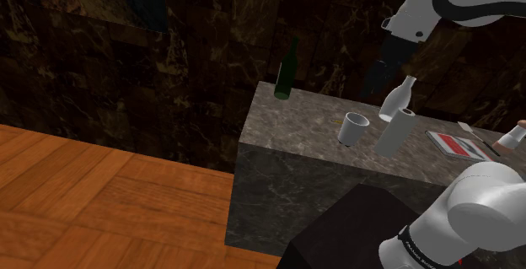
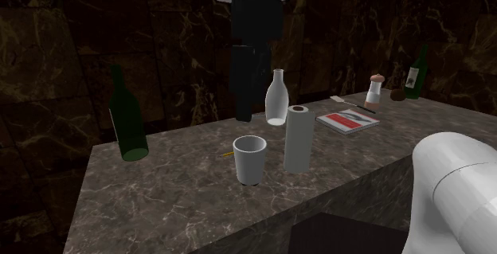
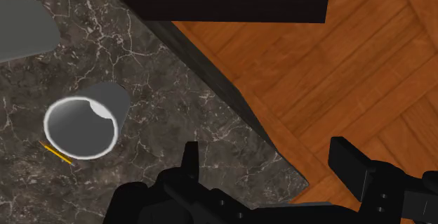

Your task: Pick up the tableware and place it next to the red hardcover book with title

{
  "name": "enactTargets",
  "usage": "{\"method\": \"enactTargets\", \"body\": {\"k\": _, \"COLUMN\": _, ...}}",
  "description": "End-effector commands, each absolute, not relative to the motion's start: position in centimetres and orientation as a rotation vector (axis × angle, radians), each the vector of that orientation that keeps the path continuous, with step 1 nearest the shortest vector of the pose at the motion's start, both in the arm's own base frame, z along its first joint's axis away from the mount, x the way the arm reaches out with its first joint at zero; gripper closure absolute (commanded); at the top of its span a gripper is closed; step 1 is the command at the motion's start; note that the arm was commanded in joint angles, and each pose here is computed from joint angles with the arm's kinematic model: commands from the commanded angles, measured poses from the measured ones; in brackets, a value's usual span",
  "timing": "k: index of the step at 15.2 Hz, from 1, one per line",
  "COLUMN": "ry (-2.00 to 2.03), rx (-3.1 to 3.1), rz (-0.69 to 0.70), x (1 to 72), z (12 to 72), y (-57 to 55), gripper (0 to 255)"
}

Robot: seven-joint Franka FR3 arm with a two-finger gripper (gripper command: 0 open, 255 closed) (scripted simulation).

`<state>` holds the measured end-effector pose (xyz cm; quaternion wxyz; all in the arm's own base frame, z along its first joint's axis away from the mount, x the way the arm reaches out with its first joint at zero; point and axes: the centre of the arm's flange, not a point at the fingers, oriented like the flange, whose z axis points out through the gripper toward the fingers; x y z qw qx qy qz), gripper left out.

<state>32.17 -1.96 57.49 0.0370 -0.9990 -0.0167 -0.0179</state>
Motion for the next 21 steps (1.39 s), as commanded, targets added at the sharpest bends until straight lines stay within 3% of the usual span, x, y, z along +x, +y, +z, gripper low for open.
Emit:
{"method": "enactTargets", "body": {"k": 1, "ry": -0.051, "rx": -3.067, "rz": -0.055, "x": 32.2, "z": 57.5, "y": -2.0, "gripper": 0}}
{"method": "enactTargets", "body": {"k": 21, "ry": -0.033, "rx": -3.046, "rz": -0.018, "x": 38.1, "z": 42.6, "y": -23.4, "gripper": 0}}
